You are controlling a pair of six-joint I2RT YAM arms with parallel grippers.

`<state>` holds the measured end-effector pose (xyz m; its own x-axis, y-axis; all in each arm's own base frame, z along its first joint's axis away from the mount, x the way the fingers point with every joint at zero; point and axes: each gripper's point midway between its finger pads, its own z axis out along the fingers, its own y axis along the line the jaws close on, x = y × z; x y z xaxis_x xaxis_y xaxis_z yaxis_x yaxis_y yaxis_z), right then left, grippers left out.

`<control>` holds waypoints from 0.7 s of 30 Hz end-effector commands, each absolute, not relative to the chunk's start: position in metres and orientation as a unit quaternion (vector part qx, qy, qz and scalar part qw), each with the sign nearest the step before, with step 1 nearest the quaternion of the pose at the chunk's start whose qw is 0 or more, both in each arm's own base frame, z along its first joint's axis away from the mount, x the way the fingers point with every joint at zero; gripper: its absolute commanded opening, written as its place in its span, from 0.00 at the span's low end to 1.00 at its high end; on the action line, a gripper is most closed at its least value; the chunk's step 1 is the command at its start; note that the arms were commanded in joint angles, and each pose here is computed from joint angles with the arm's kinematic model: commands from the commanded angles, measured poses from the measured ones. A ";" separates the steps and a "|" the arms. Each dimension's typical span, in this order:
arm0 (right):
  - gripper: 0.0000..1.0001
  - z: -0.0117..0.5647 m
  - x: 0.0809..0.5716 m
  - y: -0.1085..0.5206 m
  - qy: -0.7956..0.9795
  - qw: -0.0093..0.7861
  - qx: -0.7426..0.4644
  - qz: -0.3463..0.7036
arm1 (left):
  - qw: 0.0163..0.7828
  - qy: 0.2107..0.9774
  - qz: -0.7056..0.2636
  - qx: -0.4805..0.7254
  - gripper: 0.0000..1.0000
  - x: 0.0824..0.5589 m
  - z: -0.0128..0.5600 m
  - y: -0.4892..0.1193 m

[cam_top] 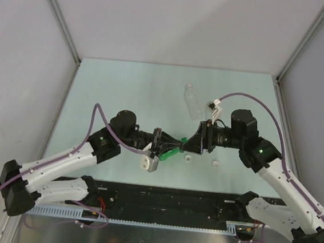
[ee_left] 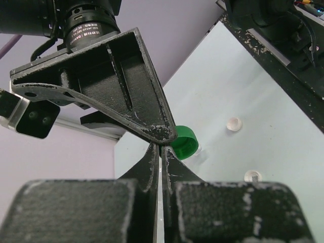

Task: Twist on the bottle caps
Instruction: Place the plastic bottle at the center of the board.

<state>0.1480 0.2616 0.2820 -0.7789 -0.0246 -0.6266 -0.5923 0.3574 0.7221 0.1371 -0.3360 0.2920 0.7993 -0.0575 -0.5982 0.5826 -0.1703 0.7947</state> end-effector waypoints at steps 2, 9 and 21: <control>0.65 0.307 0.154 0.267 0.754 0.302 -0.211 0.544 | 0.633 0.166 -0.272 0.705 0.00 0.132 0.312 -0.341; 0.62 0.325 0.137 0.270 0.732 0.278 -0.217 0.583 | 0.671 0.167 -0.252 0.677 0.00 0.140 0.334 -0.339; 0.56 0.354 0.131 0.270 0.699 0.291 -0.213 0.617 | 0.699 0.143 -0.236 0.660 0.00 0.136 0.350 -0.335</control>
